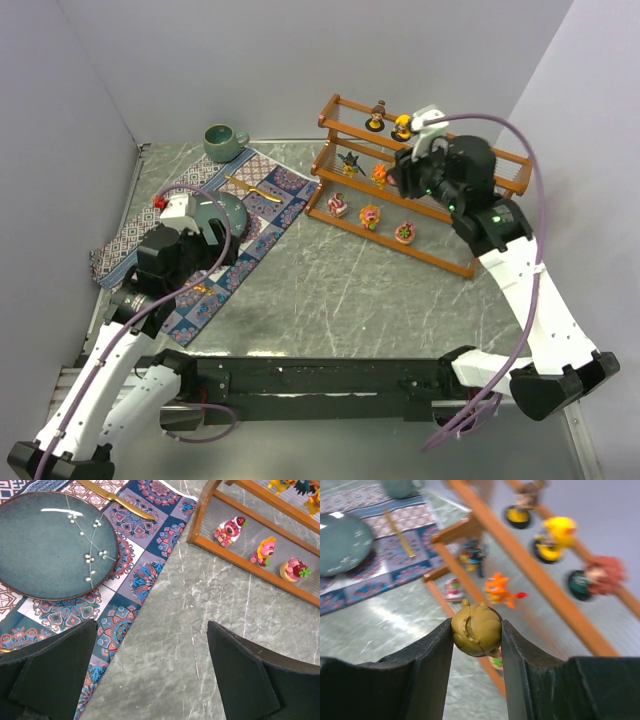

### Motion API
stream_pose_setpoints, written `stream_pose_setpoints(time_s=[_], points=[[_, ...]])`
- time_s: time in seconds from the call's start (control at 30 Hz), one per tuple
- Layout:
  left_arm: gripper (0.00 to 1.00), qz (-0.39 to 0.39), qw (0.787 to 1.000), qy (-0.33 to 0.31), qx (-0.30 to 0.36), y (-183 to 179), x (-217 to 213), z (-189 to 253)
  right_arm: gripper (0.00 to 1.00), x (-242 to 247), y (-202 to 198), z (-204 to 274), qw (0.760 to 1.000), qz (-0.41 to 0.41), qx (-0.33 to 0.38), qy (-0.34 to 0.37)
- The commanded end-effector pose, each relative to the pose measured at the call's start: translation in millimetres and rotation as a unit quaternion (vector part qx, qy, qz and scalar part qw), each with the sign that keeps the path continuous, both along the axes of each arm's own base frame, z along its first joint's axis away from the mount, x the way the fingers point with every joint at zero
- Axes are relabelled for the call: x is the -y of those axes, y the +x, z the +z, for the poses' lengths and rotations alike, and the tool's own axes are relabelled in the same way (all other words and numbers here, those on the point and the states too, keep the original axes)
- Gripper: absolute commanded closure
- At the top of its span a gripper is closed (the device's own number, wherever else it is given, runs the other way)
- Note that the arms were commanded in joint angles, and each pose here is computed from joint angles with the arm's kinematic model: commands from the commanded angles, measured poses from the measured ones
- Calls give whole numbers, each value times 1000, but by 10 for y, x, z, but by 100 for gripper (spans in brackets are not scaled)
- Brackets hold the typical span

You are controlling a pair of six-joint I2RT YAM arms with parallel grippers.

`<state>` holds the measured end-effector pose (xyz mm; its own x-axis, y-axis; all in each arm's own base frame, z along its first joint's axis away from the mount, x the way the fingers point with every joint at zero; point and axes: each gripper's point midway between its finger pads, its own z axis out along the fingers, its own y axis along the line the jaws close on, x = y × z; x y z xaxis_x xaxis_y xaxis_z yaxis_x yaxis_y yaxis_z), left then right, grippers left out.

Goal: Place and organize the plastic toys onto the shelf

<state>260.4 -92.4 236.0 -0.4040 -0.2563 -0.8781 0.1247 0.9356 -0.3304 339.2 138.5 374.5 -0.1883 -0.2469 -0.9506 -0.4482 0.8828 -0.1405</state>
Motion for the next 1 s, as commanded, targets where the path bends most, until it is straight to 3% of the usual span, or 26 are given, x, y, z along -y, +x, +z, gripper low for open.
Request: stream_pose_setpoints(time_s=[0.0,0.57,0.97], points=[[3,1,1000,12,14,36,17,41,69,357,44,295,998,-52,27,-6],[3,-1,998,52,-21,102,89,-171,68,1334,597,342,991,-132,30,13],[3,1,997,69,-33,184,87,-264,68,1494,925,224,992,-122,14,10]])
